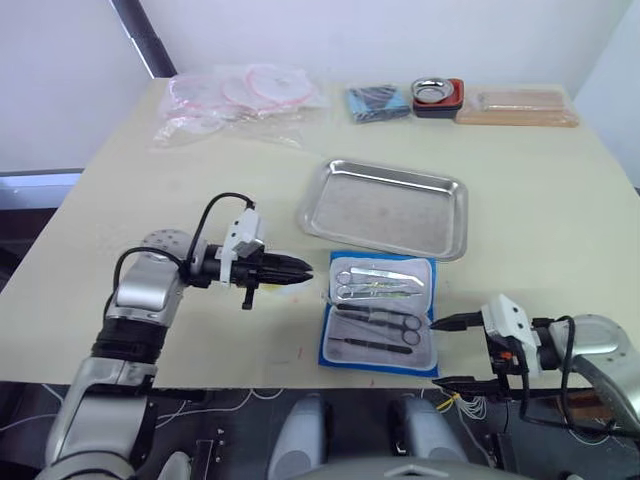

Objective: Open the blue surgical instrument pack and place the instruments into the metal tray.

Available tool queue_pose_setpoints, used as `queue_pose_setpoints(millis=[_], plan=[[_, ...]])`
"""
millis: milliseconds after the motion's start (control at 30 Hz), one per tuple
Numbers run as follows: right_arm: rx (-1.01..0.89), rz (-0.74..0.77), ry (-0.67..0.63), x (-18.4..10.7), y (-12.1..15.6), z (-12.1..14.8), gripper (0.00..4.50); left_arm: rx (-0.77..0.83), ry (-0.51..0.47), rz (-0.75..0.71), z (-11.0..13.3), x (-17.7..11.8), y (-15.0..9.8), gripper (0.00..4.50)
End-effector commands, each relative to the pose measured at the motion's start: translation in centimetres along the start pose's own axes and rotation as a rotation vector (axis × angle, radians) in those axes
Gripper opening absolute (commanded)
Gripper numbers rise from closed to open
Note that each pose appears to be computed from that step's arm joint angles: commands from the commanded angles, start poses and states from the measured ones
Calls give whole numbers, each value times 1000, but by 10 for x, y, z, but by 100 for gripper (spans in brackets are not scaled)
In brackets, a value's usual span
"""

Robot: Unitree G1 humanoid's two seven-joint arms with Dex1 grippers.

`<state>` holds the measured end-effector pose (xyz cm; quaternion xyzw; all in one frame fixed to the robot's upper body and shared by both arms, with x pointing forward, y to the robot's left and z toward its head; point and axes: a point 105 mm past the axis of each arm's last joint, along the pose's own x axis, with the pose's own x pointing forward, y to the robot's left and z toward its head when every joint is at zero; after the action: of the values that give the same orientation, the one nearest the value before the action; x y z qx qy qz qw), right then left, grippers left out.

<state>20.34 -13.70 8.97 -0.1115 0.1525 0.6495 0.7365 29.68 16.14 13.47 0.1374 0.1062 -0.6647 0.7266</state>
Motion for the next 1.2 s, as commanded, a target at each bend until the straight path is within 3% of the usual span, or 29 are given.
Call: queue_pose_setpoints(millis=[33,167,233,267,367,700,1000,1200], plan=[[-77,-54,-140,-6,-10,35,450,94,7,-55,17,-9,-14,117],[-134,-95,-155,-3,-21,37,450,152,11,-65,24,-13,-18,268],[-173,-105,-164,1,-25,38,450,178,4,-68,29,-14,-19,354],[-189,-98,-168,5,-26,38,450,194,2,-70,32,-15,-20,418],[-211,-88,-183,13,-28,37,450,222,-2,-82,35,-15,-23,444],[-228,-84,-174,31,-42,11,450,256,-13,-142,49,-10,-39,444],[-171,-93,-154,42,-53,-11,450,231,10,-162,43,-9,-45,444],[-131,-84,-57,40,-51,-40,450,218,5,-160,38,-6,-48,444]])
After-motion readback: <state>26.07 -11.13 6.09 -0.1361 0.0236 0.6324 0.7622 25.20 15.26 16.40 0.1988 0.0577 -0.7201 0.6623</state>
